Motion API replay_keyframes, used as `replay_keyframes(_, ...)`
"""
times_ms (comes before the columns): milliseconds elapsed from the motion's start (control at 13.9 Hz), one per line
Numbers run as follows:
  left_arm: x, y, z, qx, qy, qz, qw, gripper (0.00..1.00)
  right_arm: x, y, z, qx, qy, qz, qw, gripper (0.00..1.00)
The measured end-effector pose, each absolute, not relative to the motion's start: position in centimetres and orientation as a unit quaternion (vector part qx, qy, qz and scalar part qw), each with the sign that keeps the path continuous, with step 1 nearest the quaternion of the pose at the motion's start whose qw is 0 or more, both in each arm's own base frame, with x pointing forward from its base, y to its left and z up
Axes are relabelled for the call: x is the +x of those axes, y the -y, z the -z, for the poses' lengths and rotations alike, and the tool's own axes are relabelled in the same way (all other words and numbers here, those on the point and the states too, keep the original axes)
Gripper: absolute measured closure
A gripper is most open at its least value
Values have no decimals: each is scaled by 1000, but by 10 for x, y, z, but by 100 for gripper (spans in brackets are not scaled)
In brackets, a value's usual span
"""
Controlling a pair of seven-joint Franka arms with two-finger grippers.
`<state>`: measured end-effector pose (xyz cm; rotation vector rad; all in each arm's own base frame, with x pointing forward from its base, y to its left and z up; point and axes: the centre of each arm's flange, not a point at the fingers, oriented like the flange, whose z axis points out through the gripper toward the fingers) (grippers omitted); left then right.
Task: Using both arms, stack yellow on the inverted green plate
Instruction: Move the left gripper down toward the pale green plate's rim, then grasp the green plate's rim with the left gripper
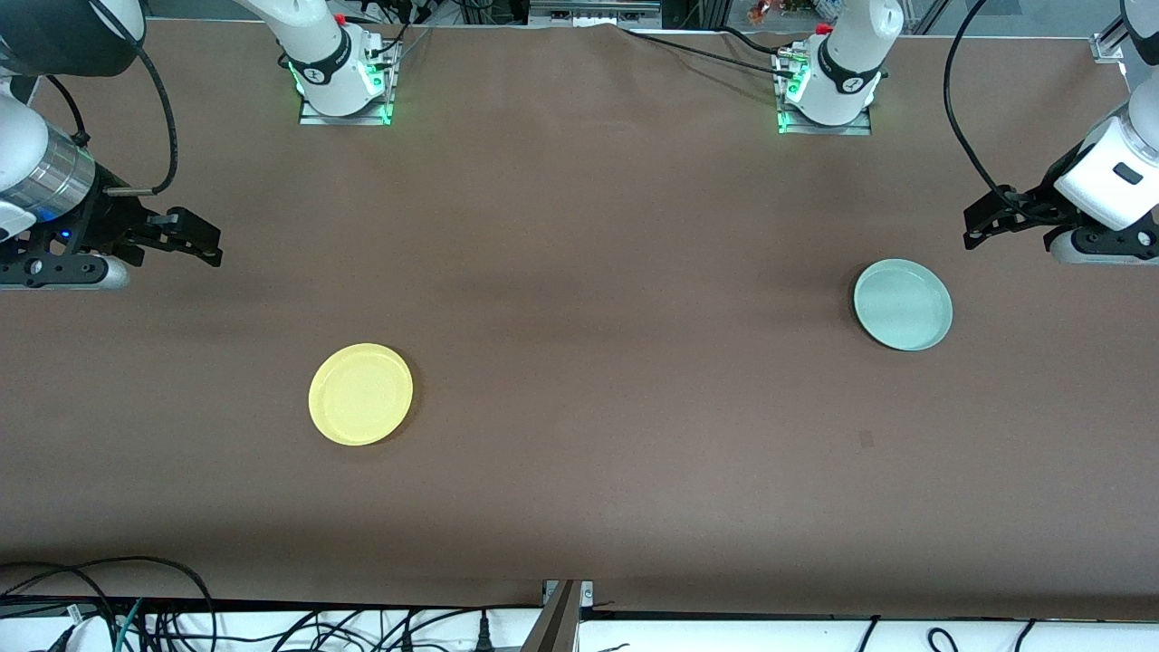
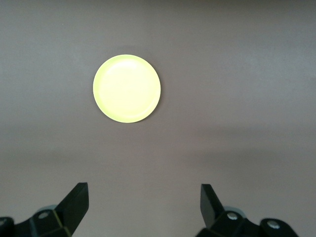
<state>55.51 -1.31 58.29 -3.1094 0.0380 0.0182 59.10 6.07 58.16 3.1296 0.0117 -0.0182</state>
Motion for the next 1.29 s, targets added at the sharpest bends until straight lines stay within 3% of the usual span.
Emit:
replay_keyframes(503,578,-13,-549,-997,-61,-35,14,0,591,-61,-582,1000,-4,6,6,0)
replay_keyframes(934,600,-86,-473,-983,-160,-89,-10,0,591,-61,-581,1000,-4,6,6,0)
replay_keyframes(1293,610,-103,-381,-968,-241,-75,-14,0,592,-61,-579,1000,-4,8,6,0)
